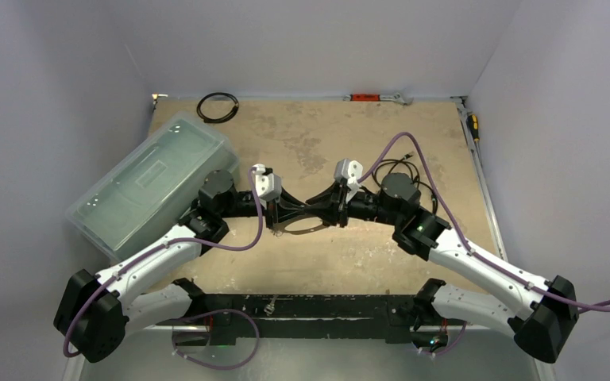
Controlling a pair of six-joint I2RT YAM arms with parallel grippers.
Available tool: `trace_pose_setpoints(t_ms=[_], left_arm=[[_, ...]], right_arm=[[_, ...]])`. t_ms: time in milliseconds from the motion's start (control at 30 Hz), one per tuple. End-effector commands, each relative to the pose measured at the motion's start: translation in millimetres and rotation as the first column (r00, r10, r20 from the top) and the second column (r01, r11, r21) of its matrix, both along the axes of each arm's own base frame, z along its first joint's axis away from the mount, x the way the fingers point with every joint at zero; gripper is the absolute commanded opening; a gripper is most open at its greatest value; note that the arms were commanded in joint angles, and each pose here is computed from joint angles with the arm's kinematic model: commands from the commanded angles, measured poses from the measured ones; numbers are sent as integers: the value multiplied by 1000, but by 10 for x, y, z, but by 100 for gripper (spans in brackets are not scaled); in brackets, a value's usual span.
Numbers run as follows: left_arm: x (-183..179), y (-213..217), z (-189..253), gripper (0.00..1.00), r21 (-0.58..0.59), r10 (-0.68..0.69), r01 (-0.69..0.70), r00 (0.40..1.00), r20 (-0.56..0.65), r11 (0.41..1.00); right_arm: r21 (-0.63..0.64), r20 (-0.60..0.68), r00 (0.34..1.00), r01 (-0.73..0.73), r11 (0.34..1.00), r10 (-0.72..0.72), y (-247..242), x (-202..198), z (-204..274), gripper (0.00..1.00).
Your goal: Put the keys on the keyring
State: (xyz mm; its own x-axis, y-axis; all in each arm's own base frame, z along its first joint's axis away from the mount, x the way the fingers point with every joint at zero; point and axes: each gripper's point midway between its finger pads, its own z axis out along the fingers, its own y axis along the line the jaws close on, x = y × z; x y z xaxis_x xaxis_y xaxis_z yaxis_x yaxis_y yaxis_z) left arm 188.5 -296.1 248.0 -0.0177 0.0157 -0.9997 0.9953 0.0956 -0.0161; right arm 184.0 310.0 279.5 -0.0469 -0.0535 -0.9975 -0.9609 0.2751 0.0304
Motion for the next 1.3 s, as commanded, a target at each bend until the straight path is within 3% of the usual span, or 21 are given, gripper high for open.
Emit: trace_pose_setpoints(t_ms=[0,67,133,433,600,767,1000,1167,1267], left_arm=[[-47,-6,94,0,-29,-20,22,998,57,999],[-50,0,102,0,-29,-19,21,998,62,999],[-51,6,115,0,-31,-16,18,998,68,999],[-115,36,229,0,-39,-31,35,995,98,999],[-153,49,285,0,-35,-51,57,989,139,998],[-177,64,326,0,-41,-53,60,986,155,997],[-234,66,371,0,-60,-69,78,988,139,995],[-251,73,413,0,-71,-71,82,986,152,994],[-254,77,421,0,-73,-67,79,986,155,994]], right_arm=[[152,75,996,27,988,-39,-29,7,656,41],[189,97,992,67,980,-86,-128,12,770,62],[191,112,985,106,976,-129,-213,35,808,68],[-25,96,991,92,995,-90,-237,29,329,69],[-130,45,999,5,992,1,-179,-68,136,62],[-152,10,995,-96,984,98,-93,-186,131,50],[-174,-17,986,-167,970,167,34,-190,34,21],[-204,-39,984,-176,963,172,76,-147,-67,18],[-219,-58,982,-187,958,179,66,-169,-109,26]])
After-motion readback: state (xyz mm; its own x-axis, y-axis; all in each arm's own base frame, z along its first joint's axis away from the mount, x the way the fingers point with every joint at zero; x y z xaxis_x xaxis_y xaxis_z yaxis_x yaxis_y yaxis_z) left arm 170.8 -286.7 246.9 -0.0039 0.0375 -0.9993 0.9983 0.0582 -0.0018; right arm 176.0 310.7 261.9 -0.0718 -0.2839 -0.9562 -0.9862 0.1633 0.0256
